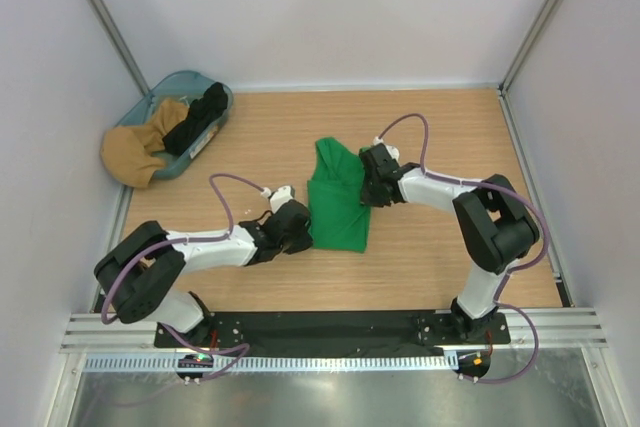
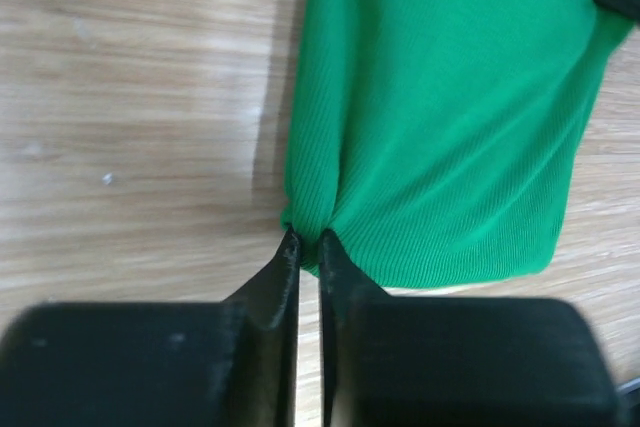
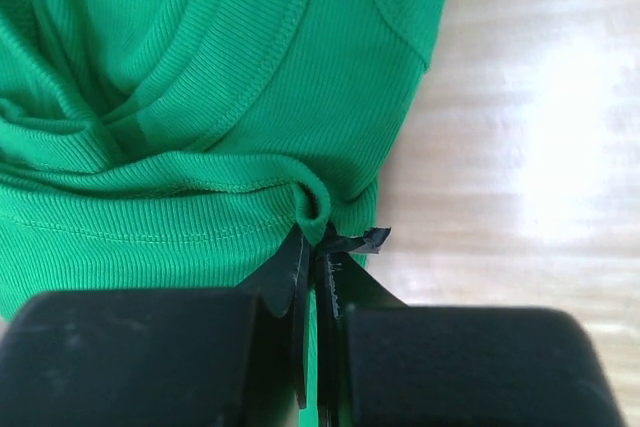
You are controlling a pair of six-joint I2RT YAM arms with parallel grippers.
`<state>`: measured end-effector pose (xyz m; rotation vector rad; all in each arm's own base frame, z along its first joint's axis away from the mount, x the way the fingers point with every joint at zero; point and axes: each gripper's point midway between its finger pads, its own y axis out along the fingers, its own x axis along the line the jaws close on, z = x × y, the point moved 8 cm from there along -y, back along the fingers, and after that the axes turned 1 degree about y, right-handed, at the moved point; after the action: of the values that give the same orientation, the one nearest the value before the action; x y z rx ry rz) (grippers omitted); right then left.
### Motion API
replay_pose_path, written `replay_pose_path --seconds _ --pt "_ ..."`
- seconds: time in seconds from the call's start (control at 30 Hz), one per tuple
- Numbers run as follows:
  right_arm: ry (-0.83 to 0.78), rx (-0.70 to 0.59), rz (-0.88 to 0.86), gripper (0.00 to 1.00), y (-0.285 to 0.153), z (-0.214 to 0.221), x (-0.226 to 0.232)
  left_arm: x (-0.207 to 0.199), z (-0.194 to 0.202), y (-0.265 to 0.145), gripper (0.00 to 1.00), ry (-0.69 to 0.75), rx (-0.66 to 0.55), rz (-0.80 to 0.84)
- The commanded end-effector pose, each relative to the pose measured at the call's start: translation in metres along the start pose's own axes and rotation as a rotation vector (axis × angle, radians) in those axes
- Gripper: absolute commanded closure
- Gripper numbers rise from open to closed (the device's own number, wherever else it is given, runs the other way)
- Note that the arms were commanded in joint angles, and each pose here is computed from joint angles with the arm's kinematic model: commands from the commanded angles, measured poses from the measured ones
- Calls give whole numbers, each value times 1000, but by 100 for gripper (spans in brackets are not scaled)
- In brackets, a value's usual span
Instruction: Fold and stack the tank tops
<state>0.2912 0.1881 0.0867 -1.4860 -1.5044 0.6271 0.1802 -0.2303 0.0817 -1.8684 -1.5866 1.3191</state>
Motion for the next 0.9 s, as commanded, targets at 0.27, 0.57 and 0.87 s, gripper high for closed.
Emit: replay_pose_path --seconds 0.27,0.57,0.87 --pt "-104 -74 -20 52 -16 -22 2 -4 28 -11 100 17 -51 -21" --pt "-134 -19 -157 45 -64 25 -24 -3 39 -13 99 59 -28 -35" --pt "-162 131 -260 47 -67 77 -37 -2 42 -17 74 119 8 -15"
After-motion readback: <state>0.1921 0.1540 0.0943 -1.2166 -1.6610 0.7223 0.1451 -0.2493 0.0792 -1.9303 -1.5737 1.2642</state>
